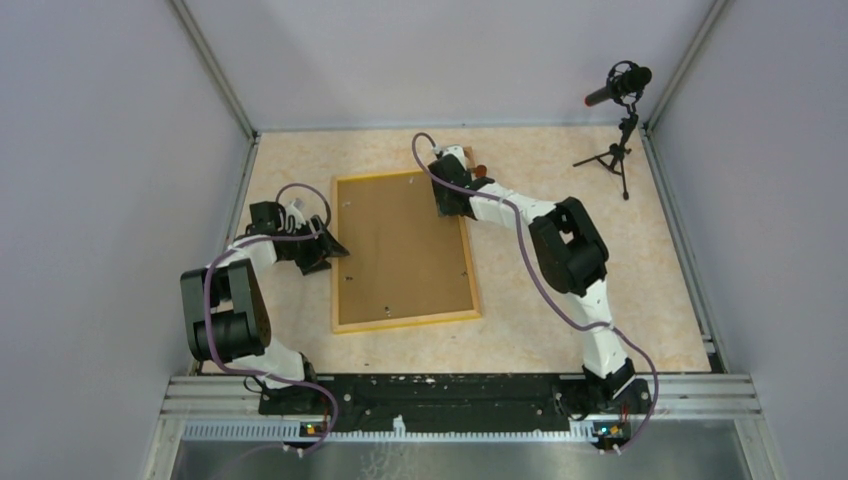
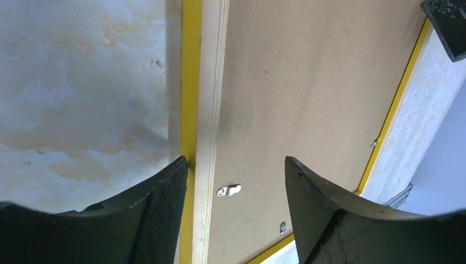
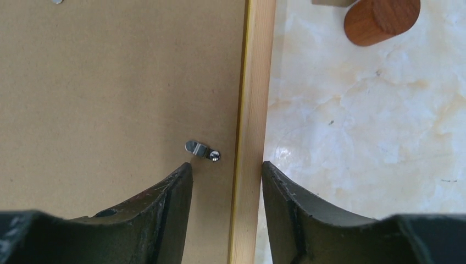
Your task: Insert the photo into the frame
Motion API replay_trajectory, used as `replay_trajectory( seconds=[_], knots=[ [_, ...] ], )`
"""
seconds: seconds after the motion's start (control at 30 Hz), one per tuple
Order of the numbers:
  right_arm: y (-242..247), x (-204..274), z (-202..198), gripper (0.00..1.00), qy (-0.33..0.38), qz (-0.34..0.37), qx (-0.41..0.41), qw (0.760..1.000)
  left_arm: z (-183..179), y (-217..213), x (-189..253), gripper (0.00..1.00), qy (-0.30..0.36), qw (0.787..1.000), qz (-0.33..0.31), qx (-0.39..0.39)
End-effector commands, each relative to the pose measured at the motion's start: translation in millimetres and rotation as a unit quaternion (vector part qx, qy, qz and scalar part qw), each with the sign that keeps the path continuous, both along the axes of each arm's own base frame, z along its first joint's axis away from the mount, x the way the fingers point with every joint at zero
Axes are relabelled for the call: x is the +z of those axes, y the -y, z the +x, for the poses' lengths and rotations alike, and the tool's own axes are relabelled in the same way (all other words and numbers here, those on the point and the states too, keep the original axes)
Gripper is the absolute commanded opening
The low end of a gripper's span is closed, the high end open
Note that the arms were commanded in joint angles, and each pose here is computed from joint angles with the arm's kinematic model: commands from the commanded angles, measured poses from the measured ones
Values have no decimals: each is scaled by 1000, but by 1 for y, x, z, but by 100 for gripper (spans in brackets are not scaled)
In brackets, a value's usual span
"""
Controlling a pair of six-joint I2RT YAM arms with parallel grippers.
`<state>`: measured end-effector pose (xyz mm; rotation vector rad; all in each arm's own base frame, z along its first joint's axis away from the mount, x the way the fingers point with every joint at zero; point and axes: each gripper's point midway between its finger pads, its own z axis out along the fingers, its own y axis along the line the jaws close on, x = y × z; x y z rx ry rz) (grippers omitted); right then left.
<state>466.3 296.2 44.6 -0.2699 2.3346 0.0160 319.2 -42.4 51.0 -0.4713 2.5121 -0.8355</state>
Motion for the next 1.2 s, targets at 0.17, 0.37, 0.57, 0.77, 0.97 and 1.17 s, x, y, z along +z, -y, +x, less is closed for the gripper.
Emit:
replay_trajectory(
  seconds=[0.17, 0.37, 0.57, 0.77, 0.97, 1.17],
  knots=[
    [2, -10, 23, 49, 10, -3, -23, 1000, 1, 12, 16, 69, 29, 999, -23, -21],
    [5, -20, 28, 44, 3, -3, -33, 999, 1, 13, 16, 69, 29, 999, -25, -22],
    [12, -26, 27, 33, -11, 2, -65, 998, 1, 13, 17, 69, 30, 999, -24, -22],
    [18, -33, 23, 25, -32, 0, -118, 993, 2, 13, 18, 69, 33, 999, -26, -24],
    [26, -43, 12, 2, -66, -8, -169, 983, 1, 14, 18, 69, 33, 999, -25, -24],
    [31, -34, -3, 0, -90, 1, -214, 973, 1, 15, 19, 69, 34, 999, -27, -25]
  ],
)
